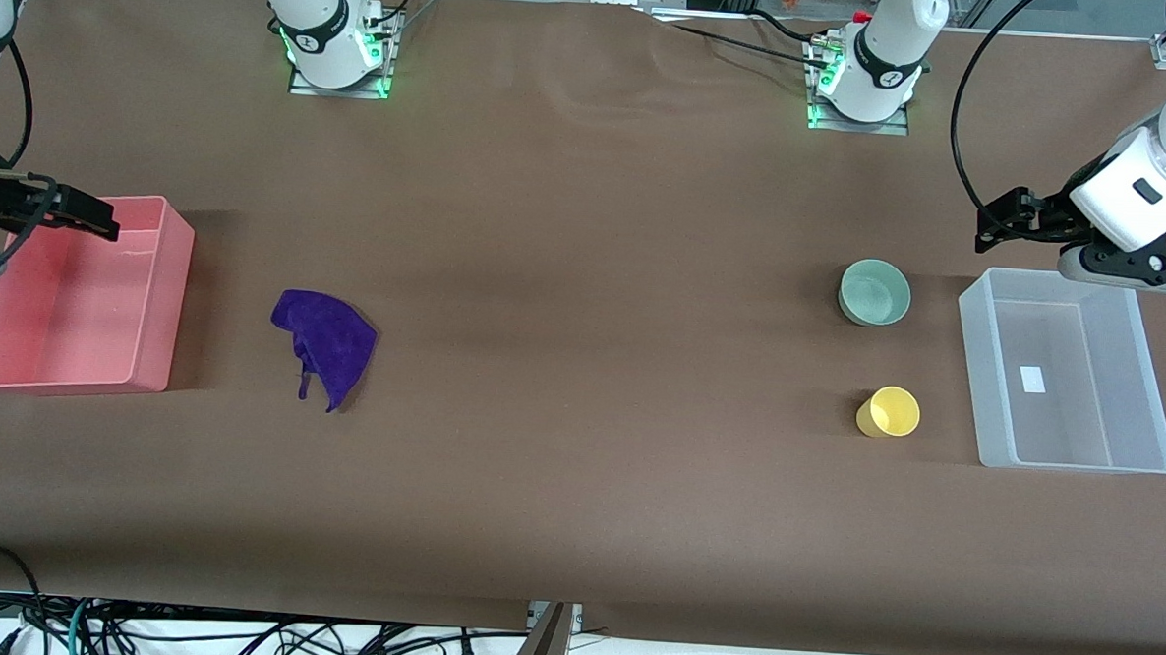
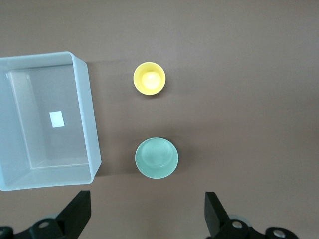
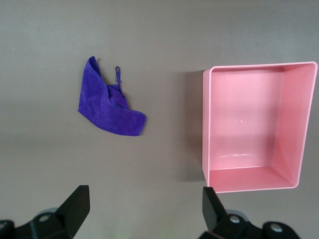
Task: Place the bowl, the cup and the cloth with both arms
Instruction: 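Reach the right gripper to the purple cloth while the left gripper reaches the bowl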
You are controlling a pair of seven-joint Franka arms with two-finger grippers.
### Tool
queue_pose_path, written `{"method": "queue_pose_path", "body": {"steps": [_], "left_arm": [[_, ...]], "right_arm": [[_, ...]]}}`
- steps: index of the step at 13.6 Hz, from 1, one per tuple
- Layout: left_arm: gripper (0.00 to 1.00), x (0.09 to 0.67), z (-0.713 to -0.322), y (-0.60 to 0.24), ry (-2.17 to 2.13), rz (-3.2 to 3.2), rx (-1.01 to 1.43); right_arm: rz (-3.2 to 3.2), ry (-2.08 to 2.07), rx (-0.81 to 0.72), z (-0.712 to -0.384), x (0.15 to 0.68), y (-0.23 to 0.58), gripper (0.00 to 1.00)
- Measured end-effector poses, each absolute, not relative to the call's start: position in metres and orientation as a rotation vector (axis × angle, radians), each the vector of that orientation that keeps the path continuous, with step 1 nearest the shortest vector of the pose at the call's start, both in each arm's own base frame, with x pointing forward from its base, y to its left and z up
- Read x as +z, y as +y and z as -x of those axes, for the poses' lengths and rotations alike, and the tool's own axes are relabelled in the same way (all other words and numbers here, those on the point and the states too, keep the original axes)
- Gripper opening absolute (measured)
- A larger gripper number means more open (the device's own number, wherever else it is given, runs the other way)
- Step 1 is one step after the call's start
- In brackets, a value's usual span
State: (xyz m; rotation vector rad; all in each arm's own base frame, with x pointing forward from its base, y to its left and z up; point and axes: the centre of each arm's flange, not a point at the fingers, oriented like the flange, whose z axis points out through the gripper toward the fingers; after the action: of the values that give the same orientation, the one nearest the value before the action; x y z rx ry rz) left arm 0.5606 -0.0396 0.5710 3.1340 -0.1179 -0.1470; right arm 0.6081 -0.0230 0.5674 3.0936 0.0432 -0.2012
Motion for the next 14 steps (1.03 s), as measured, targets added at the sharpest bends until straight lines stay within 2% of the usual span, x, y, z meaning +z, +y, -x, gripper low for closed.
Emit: {"method": "queue_pose_path", "body": {"steps": [3, 5, 7, 11, 14], "left_arm": [[1.0, 0.52, -0.577, -0.036, -0.106, -3.126, -0.266], [1.0, 0.482, -0.596, -0.035, -0.112, -3.129, -0.264], [1.0, 0.441, -0.603, -0.034, -0.188, -3.128, -0.294], [1.0, 0.344, -0.566, -0.032, -0.641, -3.074, -0.407], [0.98, 0.266, -0.525, -0.029, -0.999, -2.968, -0.305]], "right_arm": [[-3.092, 0.059, -0.249, -0.615, 0.548, -0.018, 1.0], [-3.092, 0.063, -0.269, -0.622, 0.532, -0.017, 1.0], [-3.098, 0.091, -0.22, -0.633, 0.5, -0.007, 1.0], [-3.152, 0.082, -0.106, -0.636, 0.412, 0.023, 1.0], [-3.162, 0.032, 0.045, -0.623, 0.345, 0.031, 1.0]]}}
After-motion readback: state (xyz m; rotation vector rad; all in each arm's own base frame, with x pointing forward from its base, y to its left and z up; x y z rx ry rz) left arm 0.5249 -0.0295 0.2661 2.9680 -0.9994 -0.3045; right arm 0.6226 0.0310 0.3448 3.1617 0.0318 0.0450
